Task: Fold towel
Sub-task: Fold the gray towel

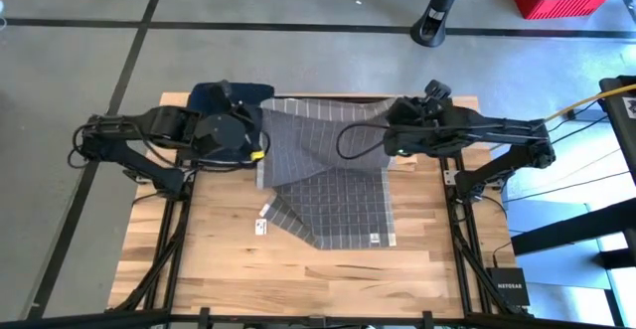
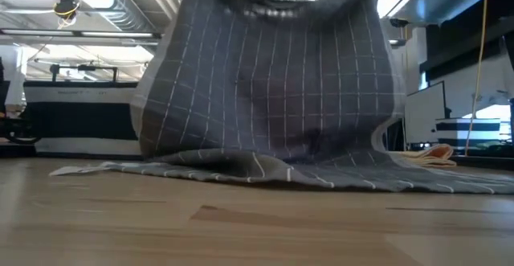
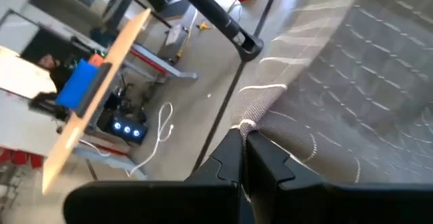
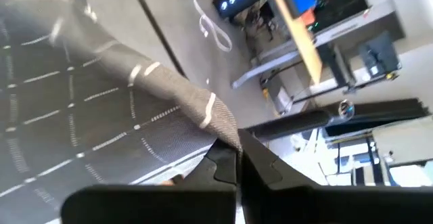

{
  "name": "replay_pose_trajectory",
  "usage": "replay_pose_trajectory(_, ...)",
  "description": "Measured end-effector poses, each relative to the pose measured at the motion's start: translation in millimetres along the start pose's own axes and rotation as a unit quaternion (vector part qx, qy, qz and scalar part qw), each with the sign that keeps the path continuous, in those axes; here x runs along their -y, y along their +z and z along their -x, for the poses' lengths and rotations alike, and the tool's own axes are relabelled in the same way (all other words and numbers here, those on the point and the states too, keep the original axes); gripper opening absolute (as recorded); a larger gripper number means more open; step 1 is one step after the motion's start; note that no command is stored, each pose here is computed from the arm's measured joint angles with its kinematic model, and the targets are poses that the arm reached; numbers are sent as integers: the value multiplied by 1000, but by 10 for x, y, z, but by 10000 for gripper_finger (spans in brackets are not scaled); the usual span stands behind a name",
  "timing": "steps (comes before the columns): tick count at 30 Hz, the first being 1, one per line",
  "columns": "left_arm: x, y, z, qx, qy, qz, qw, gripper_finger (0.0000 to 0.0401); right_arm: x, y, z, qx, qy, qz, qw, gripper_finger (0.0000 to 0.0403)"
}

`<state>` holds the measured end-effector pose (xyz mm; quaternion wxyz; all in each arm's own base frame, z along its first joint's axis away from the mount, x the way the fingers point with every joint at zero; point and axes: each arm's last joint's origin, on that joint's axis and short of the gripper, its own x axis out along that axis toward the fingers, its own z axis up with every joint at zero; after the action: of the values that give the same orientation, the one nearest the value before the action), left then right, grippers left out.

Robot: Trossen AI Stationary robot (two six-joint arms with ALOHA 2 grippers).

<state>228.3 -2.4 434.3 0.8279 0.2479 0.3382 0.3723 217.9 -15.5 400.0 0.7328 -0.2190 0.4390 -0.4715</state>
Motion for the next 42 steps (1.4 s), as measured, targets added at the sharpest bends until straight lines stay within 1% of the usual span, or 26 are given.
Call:
replay_pose_trajectory(4, -10, 11, -129, -4, 15, 36, 999, 1, -112, -60, -183, -33, -2, -9, 999, 1)
replay_pose_trajectory(6, 12, -19, -225, -13, 13, 40, 999, 1, -185, -90, -301, -52, 3, -15, 999, 1)
replay_pose_trajectory(8, 73, -89, -357, -32, -4, 35, 999, 1, -272, -120, -434, -68, 13, -26, 997, 1)
replay_pose_trajectory(10, 148, -175, -525, -48, -34, 50, 997, 1, -380, -156, -587, -82, 32, -30, 996, 1)
replay_pose_trajectory(13, 277, -363, -798, -79, -86, 70, 991, 1, -559, -229, -845, -100, 79, -40, 991, 1)
replay_pose_trajectory(17, 454, -616, -1125, -94, -132, 98, 982, 1, -755, -355, -1167, -109, 134, -76, 982, 1)
replay_pose_trajectory(21, 557, -814, -1319, -102, -146, 125, 976, 1, -885, -464, -1386, -104, 176, -115, 972, 8)
replay_pose_trajectory(25, 585, -885, -1372, -109, -152, 138, 973, 2, -934, -526, -1501, -96, 188, -132, 969, 27)
replay_pose_trajectory(27, 579, -883, -1374, -108, -151, 141, 972, 9, -928, -537, -1521, -97, 188, -133, 968, 40)
replay_pose_trajectory(29, 573, -892, -1380, -111, -152, 145, 971, 27, -916, -542, -1537, -99, 190, -130, 968, 60)
replay_pose_trajectory(33, 575, -956, -1377, -141, -171, 151, 963, 85, -933, -559, -1525, -105, 216, -116, 964, 115)
replay_pose_trajectory(37, 605, -1033, -1340, -178, -202, 134, 954, 135, -954, -585, -1507, -116, 252, -101, 955, 171)
replay_pose_trajectory(40, 639, -1030, -1319, -172, -257, 120, 943, 156, -976, -586, -1492, -115, 296, -94, 944, 201)
replay_pose_trajectory(42, 667, -1025, -1291, -165, -305, 114, 931, 162, -1001, -604, -1466, -120, 346, -80, 927, 215)
